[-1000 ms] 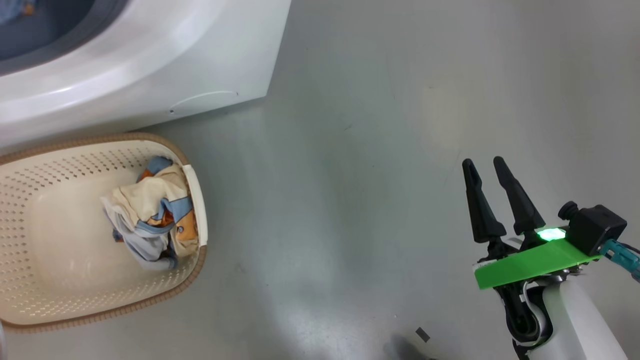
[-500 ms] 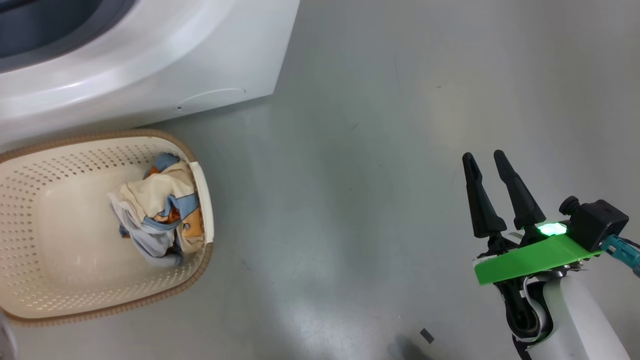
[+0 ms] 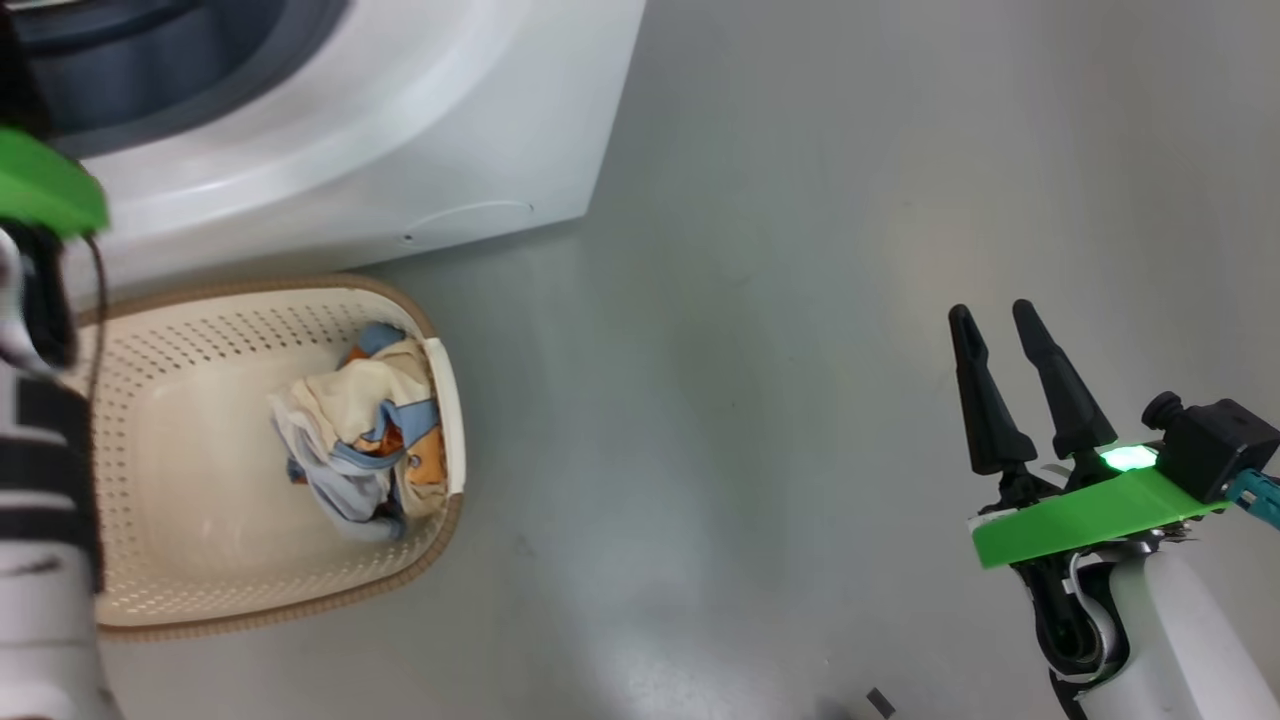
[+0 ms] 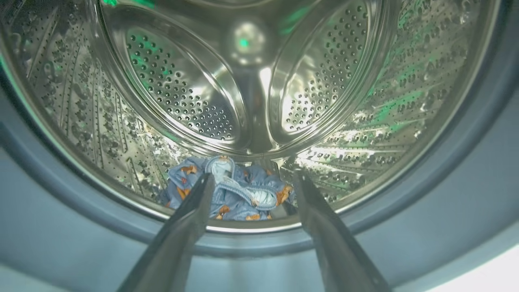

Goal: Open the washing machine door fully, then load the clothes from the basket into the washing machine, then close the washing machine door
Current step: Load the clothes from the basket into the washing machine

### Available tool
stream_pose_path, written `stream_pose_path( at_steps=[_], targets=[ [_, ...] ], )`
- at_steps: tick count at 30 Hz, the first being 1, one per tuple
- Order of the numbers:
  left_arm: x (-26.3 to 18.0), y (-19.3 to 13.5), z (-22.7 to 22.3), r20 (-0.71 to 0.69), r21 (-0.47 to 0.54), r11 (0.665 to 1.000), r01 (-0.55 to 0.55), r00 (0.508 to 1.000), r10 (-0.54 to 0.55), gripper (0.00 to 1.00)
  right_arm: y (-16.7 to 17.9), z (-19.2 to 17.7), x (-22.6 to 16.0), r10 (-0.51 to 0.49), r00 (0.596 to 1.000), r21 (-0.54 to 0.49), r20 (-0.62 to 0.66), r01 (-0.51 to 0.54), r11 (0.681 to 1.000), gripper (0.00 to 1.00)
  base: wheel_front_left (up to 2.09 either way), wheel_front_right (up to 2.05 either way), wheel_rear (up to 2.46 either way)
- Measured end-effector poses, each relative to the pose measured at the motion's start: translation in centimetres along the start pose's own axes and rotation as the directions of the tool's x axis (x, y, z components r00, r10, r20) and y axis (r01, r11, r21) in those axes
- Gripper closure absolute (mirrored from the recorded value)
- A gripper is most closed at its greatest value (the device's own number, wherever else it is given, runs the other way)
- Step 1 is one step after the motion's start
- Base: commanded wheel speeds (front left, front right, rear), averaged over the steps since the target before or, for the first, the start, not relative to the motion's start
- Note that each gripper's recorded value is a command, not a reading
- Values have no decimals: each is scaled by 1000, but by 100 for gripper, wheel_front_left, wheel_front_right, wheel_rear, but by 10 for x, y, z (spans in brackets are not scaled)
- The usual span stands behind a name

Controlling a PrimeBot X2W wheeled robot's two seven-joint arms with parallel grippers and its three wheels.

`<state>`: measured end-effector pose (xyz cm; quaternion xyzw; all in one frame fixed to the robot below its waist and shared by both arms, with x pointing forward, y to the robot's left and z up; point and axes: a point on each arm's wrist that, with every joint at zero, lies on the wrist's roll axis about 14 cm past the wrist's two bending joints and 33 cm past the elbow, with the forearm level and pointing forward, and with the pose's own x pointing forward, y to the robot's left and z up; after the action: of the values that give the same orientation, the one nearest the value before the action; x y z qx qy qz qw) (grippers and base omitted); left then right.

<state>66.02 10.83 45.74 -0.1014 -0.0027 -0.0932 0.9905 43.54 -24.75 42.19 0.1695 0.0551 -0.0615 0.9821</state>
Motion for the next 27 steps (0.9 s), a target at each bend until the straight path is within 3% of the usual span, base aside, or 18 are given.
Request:
stream_pose_path(
  at_steps=[9,27],
  targets=[
    [-66,-2,-7,-42,16,1000,-5,999,5,0,4,18,-9,32,999,-17,30,-32,999,0,0,0,0],
    [-207,27,6,-70,45,992,-115,991,117,0,17,35,-52,106,993,-39,49,-104,994,0,0,0,0]
  ],
)
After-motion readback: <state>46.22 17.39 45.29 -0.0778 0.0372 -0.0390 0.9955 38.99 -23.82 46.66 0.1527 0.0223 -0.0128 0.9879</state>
